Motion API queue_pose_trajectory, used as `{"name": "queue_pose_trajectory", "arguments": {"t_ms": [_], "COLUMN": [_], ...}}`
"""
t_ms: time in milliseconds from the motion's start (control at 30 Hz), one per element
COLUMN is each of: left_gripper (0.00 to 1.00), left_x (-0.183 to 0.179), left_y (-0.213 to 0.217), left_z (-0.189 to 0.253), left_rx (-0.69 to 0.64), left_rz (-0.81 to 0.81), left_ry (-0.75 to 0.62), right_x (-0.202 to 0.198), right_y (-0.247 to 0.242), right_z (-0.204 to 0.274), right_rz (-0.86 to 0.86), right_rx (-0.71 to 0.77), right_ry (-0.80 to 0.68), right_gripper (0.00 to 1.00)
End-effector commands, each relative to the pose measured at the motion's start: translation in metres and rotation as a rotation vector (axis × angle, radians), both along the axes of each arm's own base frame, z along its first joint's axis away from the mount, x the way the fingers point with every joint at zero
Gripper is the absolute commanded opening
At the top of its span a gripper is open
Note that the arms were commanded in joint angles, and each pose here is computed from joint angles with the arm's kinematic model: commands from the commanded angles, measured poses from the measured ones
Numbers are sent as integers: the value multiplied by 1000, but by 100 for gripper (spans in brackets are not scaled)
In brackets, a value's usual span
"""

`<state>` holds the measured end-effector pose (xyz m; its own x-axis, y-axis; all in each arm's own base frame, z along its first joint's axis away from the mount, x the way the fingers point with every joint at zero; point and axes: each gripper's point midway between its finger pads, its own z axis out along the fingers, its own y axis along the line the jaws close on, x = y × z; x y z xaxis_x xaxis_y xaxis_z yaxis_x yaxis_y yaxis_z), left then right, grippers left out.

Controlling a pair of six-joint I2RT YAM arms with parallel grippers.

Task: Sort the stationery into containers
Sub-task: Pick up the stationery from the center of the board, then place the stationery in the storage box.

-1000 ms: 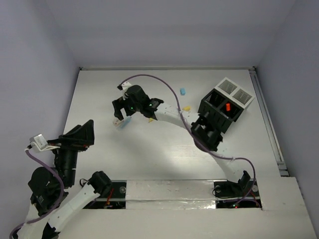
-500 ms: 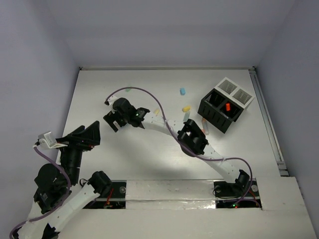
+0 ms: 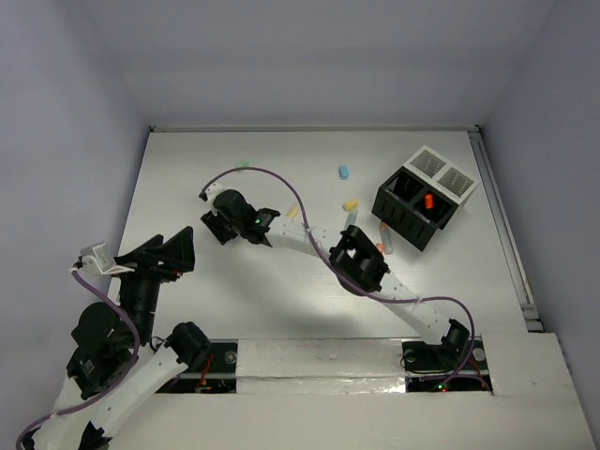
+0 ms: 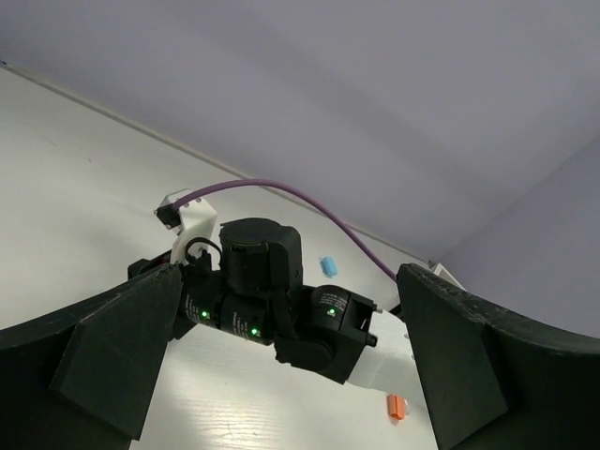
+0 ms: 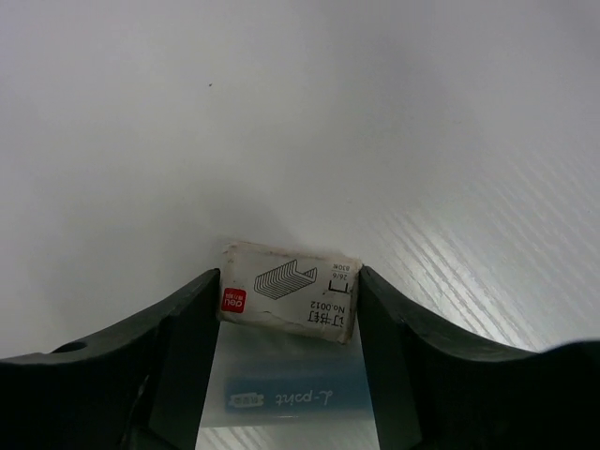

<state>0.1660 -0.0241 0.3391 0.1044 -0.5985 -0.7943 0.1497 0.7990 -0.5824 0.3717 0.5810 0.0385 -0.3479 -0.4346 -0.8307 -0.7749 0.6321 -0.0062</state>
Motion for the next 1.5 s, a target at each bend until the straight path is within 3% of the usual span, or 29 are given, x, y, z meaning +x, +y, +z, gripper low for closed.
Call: {"name": "queue_pose_trajectory", "arguments": {"t_ms": [0, 233, 367, 400, 433, 500, 533, 633, 733, 767, 867, 900, 1033, 1167, 1267, 1467], "left_gripper": [99, 99, 99, 99, 99, 99, 99, 99, 99, 99, 99, 99, 99, 99, 99, 99], "left_x": [4, 6, 7, 7, 7, 6, 6, 7, 7, 8, 7, 8, 6, 5, 6, 9], "left_y": [-4, -6, -6, -6, -6, -6, -7, -9, -16, -20, -28, -29, -38, -42, -48, -60], "left_z": [6, 4, 3, 3, 4, 4, 4, 4, 5, 6, 11, 10, 14, 18, 21, 20], "left_rx": [14, 34, 38, 37, 36, 37, 37, 44, 59, 65, 79, 85, 97, 103, 124, 172], "left_rz": [-4, 2, 8, 7, 5, 1, -1, -8, -42, -57, -94, -98, -146, -167, -190, -239], "left_ry": [-17, -5, -2, -3, -5, -6, -6, -8, -13, -20, -42, -46, -74, -101, -121, -133], "right_x": [6, 16, 34, 35, 38, 52, 50, 70, 87, 81, 100, 95, 84, 62, 52, 50], "right_y": [7, 26, 20, 12, 3, -21, -41, -98, -187, -220, -318, -349, -486, -571, -613, -646], "right_z": [23, 75, 158, 200, 203, 240, 285, 293, 308, 333, 294, 306, 268, 242, 219, 189], "right_rz": [-23, -39, -102, -112, -128, -167, -174, -269, -428, -474, -708, -772, -1115, -1312, -1407, -1467], "right_rx": [79, 250, 438, 505, 520, 617, 683, 688, 666, 689, 582, 600, 503, 450, 415, 417], "right_ry": [-35, -98, -183, -210, -205, -217, -247, -279, -334, -362, -350, -362, -370, -351, -310, -229], "right_gripper": [60, 58, 58, 58, 58, 58, 58, 58, 58, 58, 58, 58, 58, 58, 58, 58]}}
